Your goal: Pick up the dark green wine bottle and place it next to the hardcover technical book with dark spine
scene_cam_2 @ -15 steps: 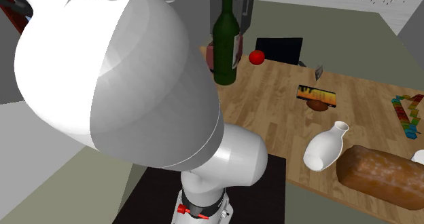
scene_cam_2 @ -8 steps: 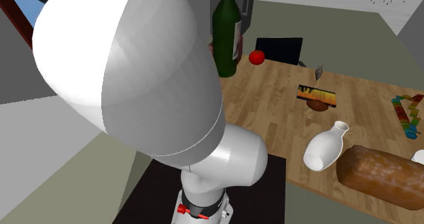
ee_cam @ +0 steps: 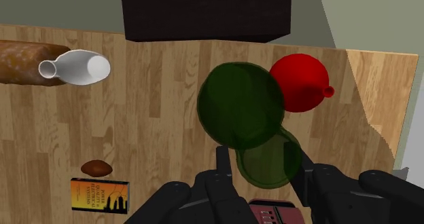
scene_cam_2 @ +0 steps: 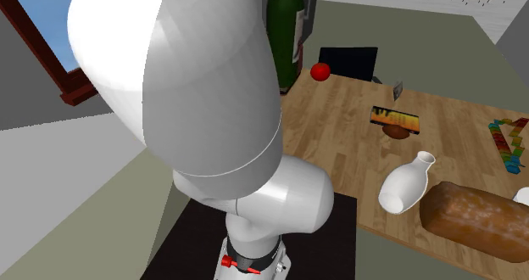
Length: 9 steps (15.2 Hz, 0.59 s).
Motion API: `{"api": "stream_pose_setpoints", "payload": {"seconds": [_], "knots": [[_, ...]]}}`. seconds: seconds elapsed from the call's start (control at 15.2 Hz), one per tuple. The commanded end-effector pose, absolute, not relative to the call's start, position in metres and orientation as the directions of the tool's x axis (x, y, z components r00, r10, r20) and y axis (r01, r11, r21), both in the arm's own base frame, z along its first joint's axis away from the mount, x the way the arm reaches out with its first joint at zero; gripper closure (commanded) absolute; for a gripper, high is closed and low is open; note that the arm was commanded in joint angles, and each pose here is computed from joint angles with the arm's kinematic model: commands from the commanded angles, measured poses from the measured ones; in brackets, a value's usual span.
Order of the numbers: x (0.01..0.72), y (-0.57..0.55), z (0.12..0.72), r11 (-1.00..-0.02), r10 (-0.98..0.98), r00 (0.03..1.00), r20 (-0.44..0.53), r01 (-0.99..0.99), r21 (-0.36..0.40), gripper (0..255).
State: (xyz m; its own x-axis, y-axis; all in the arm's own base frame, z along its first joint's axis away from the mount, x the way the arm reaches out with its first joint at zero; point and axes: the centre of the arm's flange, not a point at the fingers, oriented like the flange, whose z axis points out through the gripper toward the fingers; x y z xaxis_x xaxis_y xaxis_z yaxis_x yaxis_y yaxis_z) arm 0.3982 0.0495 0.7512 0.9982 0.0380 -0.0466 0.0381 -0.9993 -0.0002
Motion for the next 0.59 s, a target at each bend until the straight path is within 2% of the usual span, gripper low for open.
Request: {"api": "stream_pose_setpoints", "payload": {"seconds": [0.0,0.53], "knots": [[0.406,0.035,0.743,-0.999,0.038,0.998,-0.047,0.038,0.000,255],[0.453,-0.041,0.686,-0.999,0.038,0.998,-0.047,0.038,0.000,255]]}}
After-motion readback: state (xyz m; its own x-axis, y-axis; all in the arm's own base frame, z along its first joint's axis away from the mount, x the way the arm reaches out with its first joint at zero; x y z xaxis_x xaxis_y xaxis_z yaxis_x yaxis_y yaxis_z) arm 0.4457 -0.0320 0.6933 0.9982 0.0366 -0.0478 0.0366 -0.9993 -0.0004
